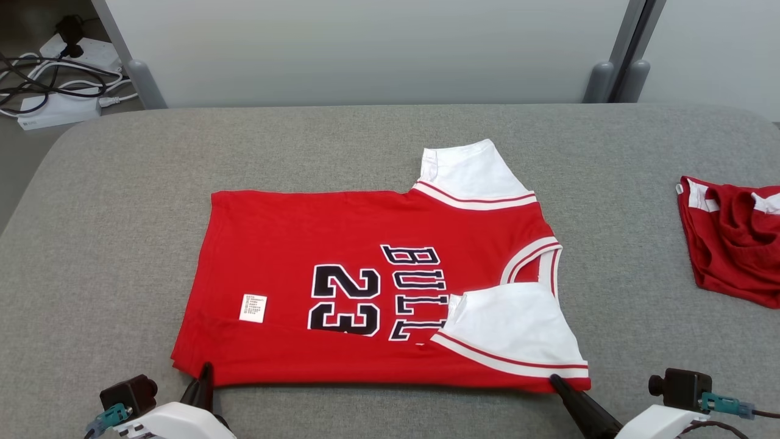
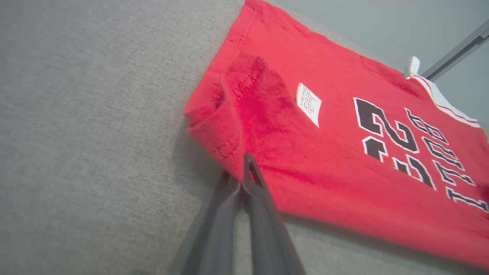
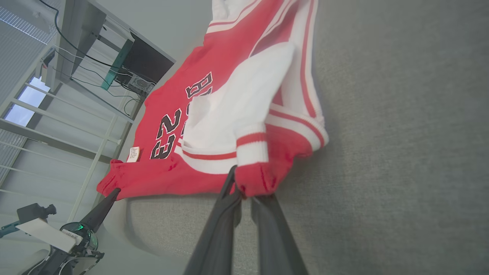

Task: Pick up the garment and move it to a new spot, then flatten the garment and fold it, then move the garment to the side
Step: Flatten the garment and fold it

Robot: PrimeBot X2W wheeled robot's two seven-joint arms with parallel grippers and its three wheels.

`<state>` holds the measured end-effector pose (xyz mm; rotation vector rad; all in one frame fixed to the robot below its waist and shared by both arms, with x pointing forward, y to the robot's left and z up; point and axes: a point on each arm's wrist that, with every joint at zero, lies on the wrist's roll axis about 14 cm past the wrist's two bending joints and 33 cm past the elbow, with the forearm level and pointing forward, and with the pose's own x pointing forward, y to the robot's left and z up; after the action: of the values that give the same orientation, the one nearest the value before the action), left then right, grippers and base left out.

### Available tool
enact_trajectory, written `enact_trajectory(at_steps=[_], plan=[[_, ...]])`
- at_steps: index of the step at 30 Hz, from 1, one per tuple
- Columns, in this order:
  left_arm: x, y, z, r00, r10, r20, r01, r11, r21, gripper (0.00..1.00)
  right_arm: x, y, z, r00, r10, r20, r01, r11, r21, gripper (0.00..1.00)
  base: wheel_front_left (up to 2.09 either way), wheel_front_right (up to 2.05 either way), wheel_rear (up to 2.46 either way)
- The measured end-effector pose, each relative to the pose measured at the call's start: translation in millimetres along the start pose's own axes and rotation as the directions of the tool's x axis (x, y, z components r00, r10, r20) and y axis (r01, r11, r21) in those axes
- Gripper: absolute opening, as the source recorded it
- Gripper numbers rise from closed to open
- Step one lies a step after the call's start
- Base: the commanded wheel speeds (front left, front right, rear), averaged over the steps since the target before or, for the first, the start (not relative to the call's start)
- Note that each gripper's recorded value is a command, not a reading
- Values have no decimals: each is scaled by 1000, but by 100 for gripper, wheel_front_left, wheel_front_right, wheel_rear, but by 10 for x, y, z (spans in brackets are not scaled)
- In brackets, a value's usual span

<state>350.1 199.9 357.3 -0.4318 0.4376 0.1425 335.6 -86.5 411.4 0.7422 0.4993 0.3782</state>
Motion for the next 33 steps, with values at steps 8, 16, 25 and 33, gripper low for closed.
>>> enact_trajectory(at_steps=[8,16,25,33], plan=[[-20,52,-95,999,25,-28,-25,1000,-1,0,-10,-42,-56,1000,-10,-23,10,1000,-1,0,0,0,0],[-5,153,-105,997,71,-34,-70,997,35,100,5,-210,27,998,-58,-4,58,998,-6,100,0,0,0],[11,249,254,992,93,82,-100,991,83,100,31,-299,425,992,-71,106,79,994,-71,100,0,0,0],[161,46,454,992,0,123,-22,985,174,100,232,-242,719,984,-33,173,72,972,-223,100,0,0,0]])
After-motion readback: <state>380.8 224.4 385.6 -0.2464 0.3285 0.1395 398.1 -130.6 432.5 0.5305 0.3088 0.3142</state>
